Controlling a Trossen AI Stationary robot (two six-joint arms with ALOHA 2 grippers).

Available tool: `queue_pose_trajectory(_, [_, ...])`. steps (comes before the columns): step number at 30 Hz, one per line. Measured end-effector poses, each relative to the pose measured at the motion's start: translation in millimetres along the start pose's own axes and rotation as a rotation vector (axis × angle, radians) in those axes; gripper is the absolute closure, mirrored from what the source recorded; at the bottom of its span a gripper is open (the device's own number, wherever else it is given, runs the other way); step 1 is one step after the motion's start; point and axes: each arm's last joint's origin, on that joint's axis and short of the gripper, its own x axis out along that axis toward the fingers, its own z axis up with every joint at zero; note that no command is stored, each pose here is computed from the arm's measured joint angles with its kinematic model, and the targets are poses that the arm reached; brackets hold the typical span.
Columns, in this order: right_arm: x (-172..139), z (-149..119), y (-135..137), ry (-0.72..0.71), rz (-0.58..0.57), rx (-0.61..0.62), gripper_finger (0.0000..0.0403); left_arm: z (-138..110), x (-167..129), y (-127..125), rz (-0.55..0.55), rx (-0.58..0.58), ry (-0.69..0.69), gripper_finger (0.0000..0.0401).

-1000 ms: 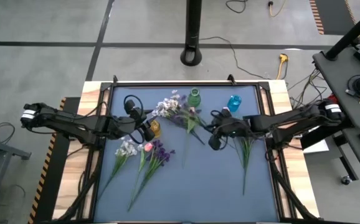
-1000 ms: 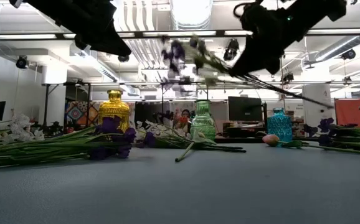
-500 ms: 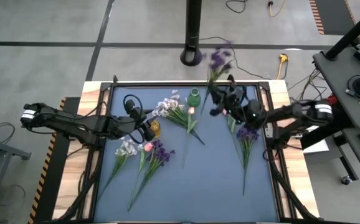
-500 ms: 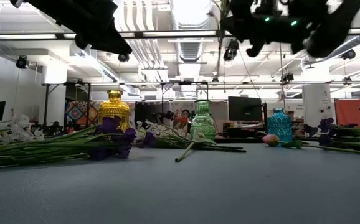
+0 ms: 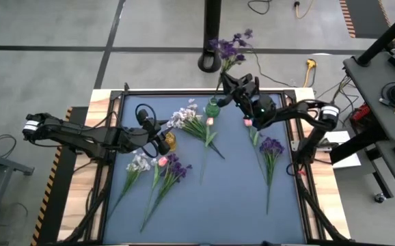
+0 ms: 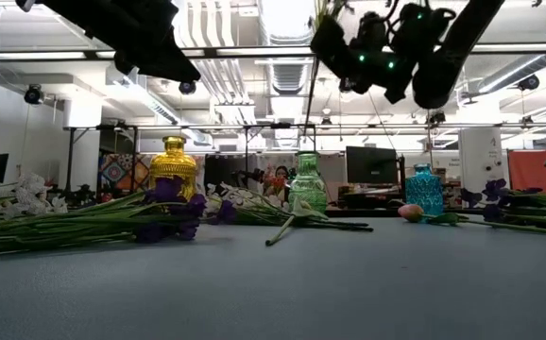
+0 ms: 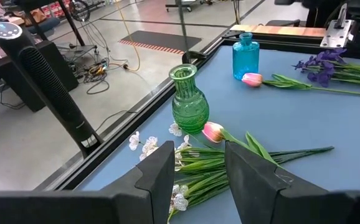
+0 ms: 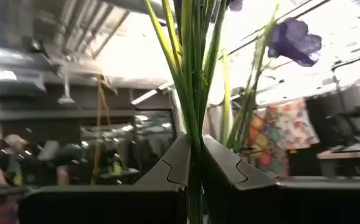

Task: Sort flowers into vase by color
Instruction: Put the middle purple flowers into the green vase

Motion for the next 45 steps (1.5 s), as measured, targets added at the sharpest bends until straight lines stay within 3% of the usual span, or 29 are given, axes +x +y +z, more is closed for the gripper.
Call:
queue_pose_trajectory(20, [-3.1,-29.8,-6.4,0.073,-0.010,-0.097,0.0380,0.0,0.0,0.0,0.000,0.004,0.000,0.0276])
queue_pose_trajectory(32, [-3.6,-34.8,-6.5,0.122,-0.013,-0.087,0.0294,0.0,0.0,0.0,0.000,0.004,0.000,0.0276])
queue_pose_trajectory(45, [-3.5,-34.7,-5.4,0.284,0.000,-0.134,0.0206,-0.1,0.0,0.0,0.000,0.005,0.001,0.0276])
